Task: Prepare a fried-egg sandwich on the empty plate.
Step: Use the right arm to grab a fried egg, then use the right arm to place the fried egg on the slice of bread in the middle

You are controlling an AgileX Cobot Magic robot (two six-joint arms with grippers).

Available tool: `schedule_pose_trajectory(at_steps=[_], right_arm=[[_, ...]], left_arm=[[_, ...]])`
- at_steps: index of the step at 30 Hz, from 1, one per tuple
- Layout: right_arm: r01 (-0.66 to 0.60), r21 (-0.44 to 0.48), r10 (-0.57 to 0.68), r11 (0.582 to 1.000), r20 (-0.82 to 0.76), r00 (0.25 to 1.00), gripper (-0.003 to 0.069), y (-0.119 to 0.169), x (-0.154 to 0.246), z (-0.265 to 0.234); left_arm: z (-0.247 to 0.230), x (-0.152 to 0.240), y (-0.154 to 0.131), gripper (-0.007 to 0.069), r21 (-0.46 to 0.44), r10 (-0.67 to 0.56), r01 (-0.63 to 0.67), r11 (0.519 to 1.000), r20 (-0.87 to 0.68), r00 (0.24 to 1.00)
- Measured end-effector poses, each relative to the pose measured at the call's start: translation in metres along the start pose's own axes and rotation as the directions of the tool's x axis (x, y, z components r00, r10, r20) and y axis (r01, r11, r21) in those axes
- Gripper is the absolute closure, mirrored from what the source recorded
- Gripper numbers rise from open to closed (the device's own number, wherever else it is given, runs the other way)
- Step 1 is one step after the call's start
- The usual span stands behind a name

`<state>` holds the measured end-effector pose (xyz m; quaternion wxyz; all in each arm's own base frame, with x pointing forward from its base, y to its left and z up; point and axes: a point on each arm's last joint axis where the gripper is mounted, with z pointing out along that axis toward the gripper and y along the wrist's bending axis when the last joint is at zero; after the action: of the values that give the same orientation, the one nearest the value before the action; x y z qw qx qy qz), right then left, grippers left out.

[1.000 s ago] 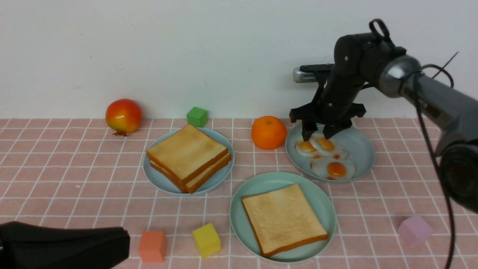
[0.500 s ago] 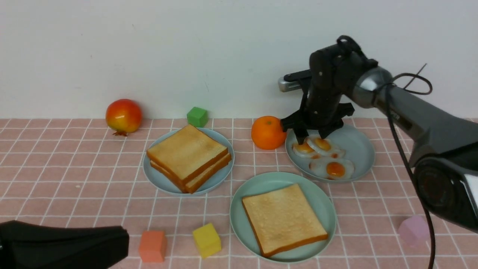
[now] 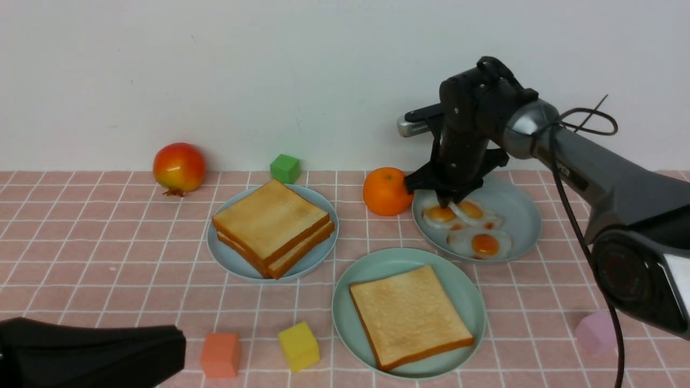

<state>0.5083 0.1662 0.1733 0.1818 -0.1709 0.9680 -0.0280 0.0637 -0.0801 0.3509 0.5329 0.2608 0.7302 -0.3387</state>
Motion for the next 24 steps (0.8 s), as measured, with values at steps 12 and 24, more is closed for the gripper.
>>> schedule_pose_trajectory(at_steps=[12,24], right_arm=[[0.017,-0.01,-0.016,1.0,0.067,0.998,0.0577,-0.008,-0.006,-0.087],[0.177,-0.098,-0.173,0.979,0.049,0.984,0.0577,0.086,0.083,-0.206]], left_arm=[[0.0,0.001,0.0,0.0613,-0.005,0.009,-0.009,1.0,-0.013,1.0],[0.0,0.011,0.005,0.0613,-0.055,-0.031,0.025,0.998,-0.119,0.992]])
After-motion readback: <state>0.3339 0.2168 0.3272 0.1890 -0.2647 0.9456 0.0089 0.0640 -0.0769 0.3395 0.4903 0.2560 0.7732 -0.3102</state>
